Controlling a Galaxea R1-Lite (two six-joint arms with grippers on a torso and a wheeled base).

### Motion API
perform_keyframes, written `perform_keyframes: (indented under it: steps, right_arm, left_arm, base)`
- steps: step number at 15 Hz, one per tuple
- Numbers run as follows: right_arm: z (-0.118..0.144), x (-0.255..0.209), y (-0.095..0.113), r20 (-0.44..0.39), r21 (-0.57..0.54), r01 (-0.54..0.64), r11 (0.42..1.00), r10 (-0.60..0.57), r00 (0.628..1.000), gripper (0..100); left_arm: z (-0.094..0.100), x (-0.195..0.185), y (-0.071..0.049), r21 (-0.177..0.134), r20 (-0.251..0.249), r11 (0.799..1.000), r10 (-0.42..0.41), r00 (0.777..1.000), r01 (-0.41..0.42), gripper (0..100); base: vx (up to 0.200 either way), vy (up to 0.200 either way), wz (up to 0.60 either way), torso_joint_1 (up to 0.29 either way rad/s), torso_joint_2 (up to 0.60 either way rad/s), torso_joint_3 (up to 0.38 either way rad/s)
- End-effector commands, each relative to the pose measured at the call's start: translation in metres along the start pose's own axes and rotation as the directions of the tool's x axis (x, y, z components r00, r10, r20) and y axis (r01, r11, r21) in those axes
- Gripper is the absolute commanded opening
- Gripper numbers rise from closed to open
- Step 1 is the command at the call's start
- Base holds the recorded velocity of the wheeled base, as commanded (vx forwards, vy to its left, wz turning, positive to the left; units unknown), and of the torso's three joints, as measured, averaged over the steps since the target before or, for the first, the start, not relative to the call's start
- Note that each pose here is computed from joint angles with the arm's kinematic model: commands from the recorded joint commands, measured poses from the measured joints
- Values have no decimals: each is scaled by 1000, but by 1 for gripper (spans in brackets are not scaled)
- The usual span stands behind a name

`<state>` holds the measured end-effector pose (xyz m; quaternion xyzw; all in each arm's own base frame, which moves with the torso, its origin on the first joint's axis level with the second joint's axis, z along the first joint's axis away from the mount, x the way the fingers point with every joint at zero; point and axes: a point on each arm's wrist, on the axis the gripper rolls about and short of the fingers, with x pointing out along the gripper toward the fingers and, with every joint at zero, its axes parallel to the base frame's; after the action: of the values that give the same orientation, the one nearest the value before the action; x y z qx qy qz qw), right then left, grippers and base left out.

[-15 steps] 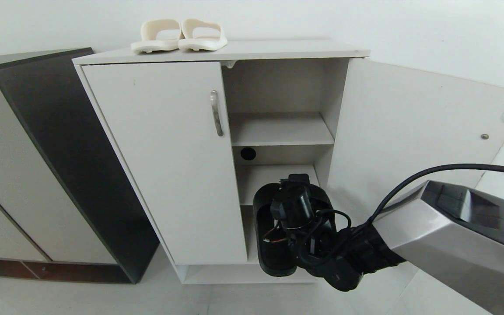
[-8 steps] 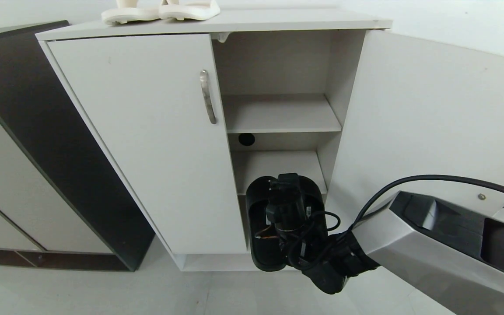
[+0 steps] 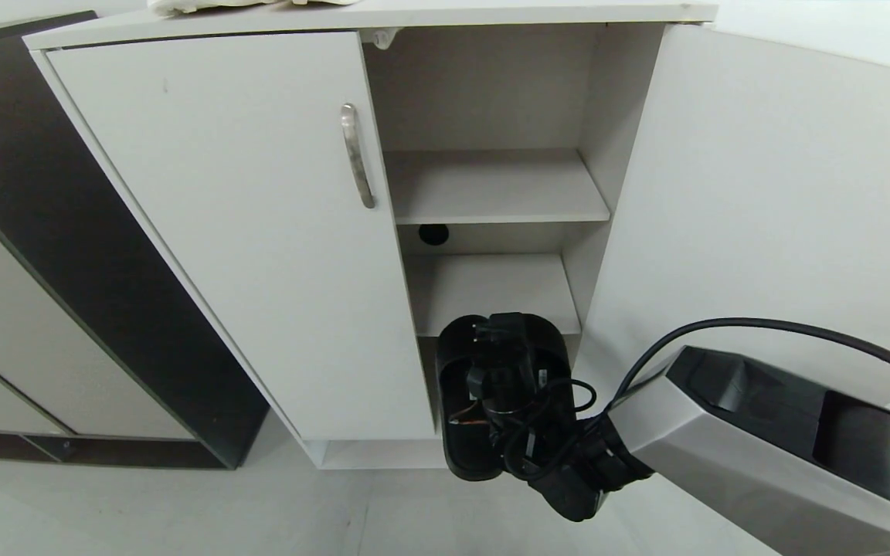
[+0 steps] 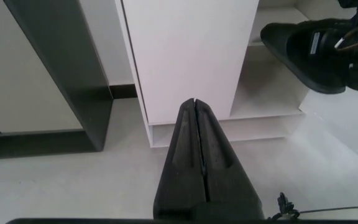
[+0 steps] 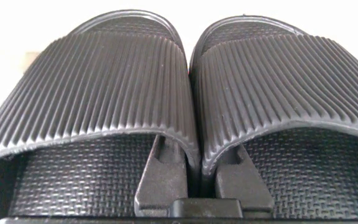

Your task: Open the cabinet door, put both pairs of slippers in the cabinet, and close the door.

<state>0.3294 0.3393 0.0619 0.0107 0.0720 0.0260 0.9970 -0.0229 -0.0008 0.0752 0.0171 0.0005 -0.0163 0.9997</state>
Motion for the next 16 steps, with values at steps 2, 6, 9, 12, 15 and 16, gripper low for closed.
perform_keyframes:
  steps: [2, 6, 9, 12, 15, 16]
  right_arm:
    - [-3, 1, 0, -3, -4, 5, 1000, -5, 1000, 0]
    - [-4, -1, 1, -3, -10, 14, 1000, -14, 1000, 0]
    - [-6, -1, 2, 17, -17, 30, 999, -30, 999, 0]
    - [-10, 2, 3, 19, -23, 33, 999, -32, 999, 0]
    - [-16, 20, 1, 55, -2, 54, 999, -54, 997, 0]
    - [-14, 26, -4, 62, 0, 65, 998, -65, 996, 0]
  left_arm:
    - [0, 0, 0, -1, -2, 1000, 0, 1000, 0, 0]
    - [0, 0, 0, -1, -2, 1000, 0, 1000, 0, 0]
    - [0, 0, 0, -1, -2, 1000, 0, 1000, 0, 0]
    - [0, 0, 0, -1, -2, 1000, 0, 1000, 0, 0]
    - [0, 0, 0, -1, -2, 1000, 0, 1000, 0, 0]
    - [0, 0, 0, -2, -2, 1000, 0, 1000, 0, 0]
  base:
    - [200, 0, 0, -7, 2, 2]
    - [200, 0, 0, 4, 4, -1]
    - [200, 0, 0, 9, -1, 1]
    - [0, 0, 0, 0, 0, 0]
    - [0, 0, 0, 0, 0, 0]
    - [0, 0, 0, 0, 0, 0]
